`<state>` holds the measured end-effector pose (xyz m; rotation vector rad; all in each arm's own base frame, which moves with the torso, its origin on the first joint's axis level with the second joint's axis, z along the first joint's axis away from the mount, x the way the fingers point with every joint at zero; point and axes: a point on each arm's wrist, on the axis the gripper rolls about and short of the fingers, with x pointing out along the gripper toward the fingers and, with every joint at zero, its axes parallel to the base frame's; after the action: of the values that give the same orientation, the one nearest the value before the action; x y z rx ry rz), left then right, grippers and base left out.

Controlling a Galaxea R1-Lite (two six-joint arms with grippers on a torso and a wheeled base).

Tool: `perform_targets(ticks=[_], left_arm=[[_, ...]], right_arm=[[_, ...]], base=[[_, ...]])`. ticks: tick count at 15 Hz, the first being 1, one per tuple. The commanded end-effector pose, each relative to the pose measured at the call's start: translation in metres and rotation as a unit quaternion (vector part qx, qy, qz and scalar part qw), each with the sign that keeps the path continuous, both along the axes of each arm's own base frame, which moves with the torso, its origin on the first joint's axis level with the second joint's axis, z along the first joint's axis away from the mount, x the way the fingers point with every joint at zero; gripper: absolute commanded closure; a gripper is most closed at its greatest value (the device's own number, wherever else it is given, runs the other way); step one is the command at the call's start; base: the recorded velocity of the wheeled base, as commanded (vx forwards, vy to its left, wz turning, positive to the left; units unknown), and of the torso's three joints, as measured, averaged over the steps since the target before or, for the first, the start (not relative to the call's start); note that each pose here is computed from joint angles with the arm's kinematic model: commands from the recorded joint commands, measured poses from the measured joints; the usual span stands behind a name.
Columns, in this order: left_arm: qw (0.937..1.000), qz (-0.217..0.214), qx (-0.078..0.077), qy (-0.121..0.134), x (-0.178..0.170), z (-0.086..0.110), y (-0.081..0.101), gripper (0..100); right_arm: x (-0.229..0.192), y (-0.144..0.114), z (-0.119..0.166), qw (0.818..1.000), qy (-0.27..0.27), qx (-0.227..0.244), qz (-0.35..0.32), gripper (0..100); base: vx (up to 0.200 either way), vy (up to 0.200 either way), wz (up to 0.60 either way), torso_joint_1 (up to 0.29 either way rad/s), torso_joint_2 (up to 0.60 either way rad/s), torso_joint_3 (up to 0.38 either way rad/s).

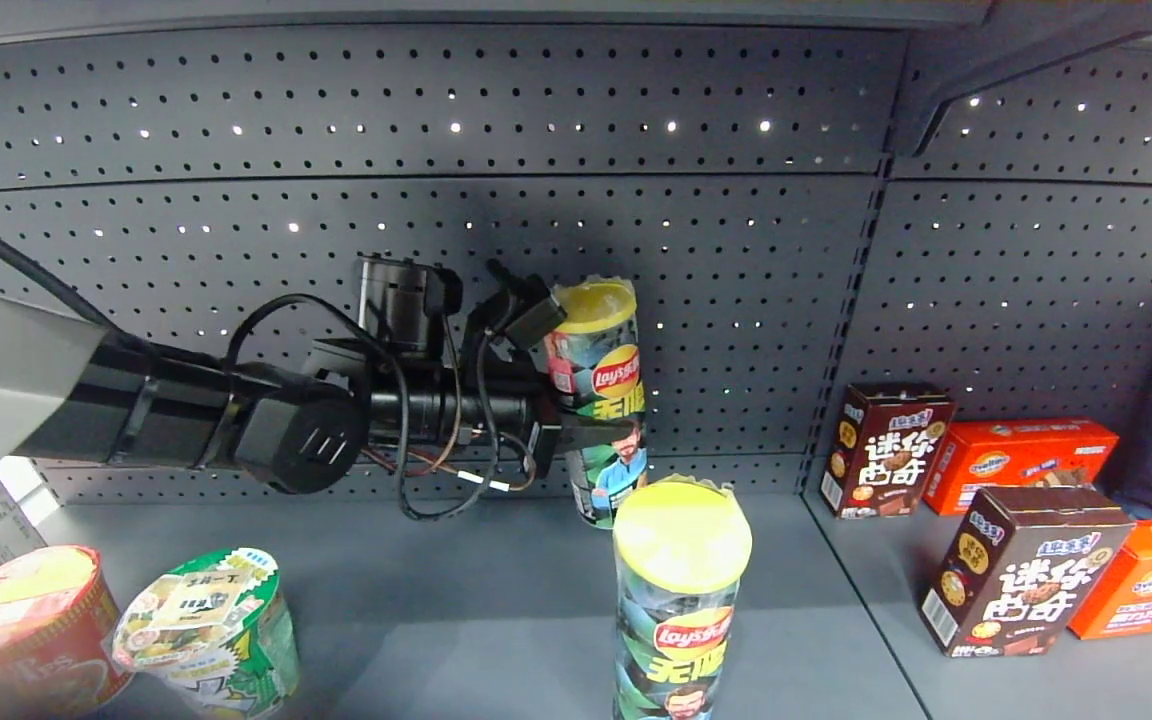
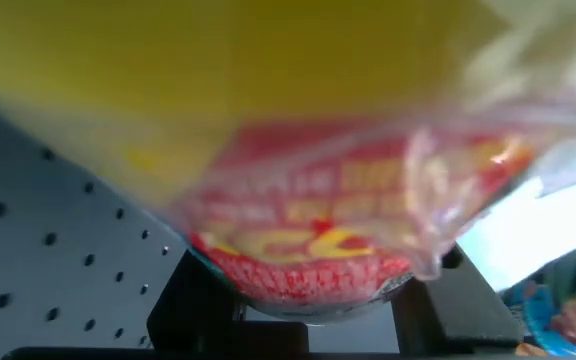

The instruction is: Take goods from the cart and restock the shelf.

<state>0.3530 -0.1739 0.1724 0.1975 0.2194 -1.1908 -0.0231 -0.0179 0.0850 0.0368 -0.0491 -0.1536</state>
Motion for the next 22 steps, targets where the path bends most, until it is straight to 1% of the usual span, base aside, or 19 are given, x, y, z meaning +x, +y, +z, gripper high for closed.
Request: perform_targets(ticks=[1, 4, 10, 14, 17, 21, 22], left_arm=[[0.9999, -0.001, 0.005, 0.009, 0.007, -0.014, -0.004, 100], [0.9999, -0.001, 0.008, 0.012, 0.011, -0.022, -0.005, 100], [0.9998, -0.006, 0.009, 0.016, 0.019, -0.031, -0.013, 100], [0.9995, -0.012, 0.014, 0.026, 0.019, -0.04, -0.019, 100], [0.9993, -0.012, 0.017, 0.031, 0.021, -0.047, -0.02, 100], [0.9991, -0.011, 0.019, 0.035, 0.022, -0.05, -0.02, 100], [0.9989, -0.011, 0.021, 0.04, 0.023, -0.054, -0.02, 100]], right_arm=[[0.0, 0.0, 0.001, 1.0, 0.0, 0.0, 0.0, 0], [0.0, 0.0, 0.0, 1.0, 0.001, 0.0, 0.0, 0], [0.0, 0.0, 0.0, 1.0, 0.002, 0.001, 0.0, 0], [0.0, 0.0, 0.0, 1.0, 0.002, 0.001, 0.0, 0], [0.0, 0.0, 0.0, 1.0, 0.001, 0.002, 0.0, 0], [0.0, 0.0, 0.0, 1.0, 0.002, 0.003, 0.0, 0], [0.0, 0.0, 0.0, 1.0, 0.001, 0.003, 0.0, 0]], base=[[0.0, 0.0, 0.0, 0.0, 0.0, 0.0], [0.0, 0.0, 0.0, 0.0, 0.0, 0.0], [0.0, 0.0, 0.0, 0.0, 0.0, 0.0], [0.0, 0.0, 0.0, 0.0, 0.0, 0.0], [0.0, 0.0, 0.0, 0.0, 0.0, 0.0], [0.0, 0.0, 0.0, 0.0, 0.0, 0.0], [0.0, 0.0, 0.0, 0.0, 0.0, 0.0]])
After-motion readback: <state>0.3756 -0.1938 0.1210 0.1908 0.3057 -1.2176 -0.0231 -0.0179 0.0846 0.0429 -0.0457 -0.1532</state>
